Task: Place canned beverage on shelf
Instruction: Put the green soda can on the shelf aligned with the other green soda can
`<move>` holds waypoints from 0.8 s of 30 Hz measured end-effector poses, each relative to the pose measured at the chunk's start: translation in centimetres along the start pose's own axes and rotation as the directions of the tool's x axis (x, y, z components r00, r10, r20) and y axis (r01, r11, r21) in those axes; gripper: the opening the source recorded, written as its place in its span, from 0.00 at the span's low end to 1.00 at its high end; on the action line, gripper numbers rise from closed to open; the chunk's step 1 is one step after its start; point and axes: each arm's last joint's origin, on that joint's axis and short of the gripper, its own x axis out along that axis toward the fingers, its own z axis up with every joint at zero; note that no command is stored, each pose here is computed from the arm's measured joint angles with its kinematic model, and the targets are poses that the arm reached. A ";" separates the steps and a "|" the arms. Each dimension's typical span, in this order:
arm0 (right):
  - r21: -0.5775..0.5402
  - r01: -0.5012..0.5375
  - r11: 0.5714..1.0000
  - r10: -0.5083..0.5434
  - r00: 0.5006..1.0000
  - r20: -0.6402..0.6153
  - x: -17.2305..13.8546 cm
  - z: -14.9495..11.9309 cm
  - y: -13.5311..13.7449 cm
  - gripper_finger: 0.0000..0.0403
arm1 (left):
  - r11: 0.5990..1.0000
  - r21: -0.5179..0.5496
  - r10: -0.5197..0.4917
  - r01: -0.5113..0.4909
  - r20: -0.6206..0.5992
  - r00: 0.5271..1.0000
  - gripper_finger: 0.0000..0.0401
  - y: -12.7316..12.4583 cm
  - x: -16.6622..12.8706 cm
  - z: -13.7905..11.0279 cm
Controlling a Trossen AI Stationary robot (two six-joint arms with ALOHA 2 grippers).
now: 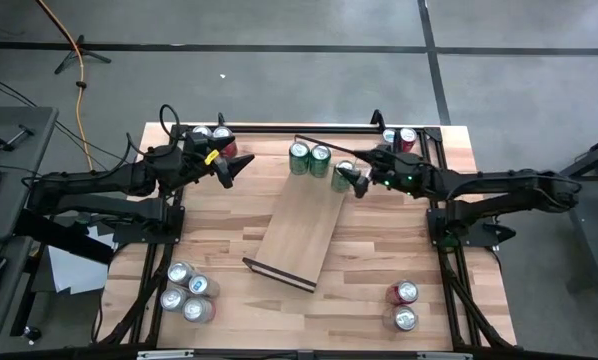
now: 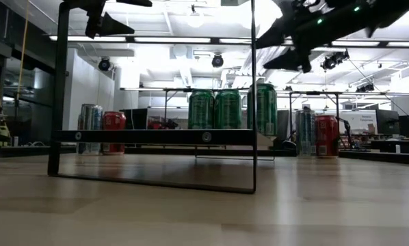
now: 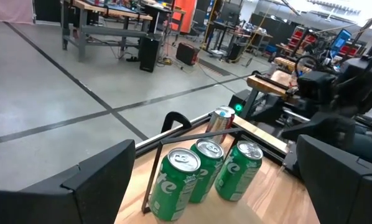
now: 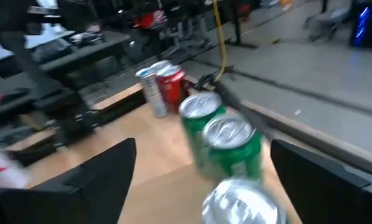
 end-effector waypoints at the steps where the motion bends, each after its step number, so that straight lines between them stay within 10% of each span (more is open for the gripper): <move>1: 0.022 -0.012 1.000 0.012 1.000 -0.019 -0.5 0.0 0.1 0.85 | 1.000 -0.002 0.000 0.000 0.000 1.000 0.93 0.0 0.0 0.0; 14: 0.200 -0.065 0.978 0.128 0.937 -0.324 -3.3 -3.2 2.4 0.06 | 1.000 0.011 -0.024 0.024 -0.018 1.000 0.93 -0.1 0.0 -0.1; 24: 0.235 0.247 0.940 -0.139 0.907 -0.397 -3.7 -4.4 0.6 0.01 | 0.999 0.036 -0.025 0.026 -0.034 0.999 0.93 0.0 0.0 -0.3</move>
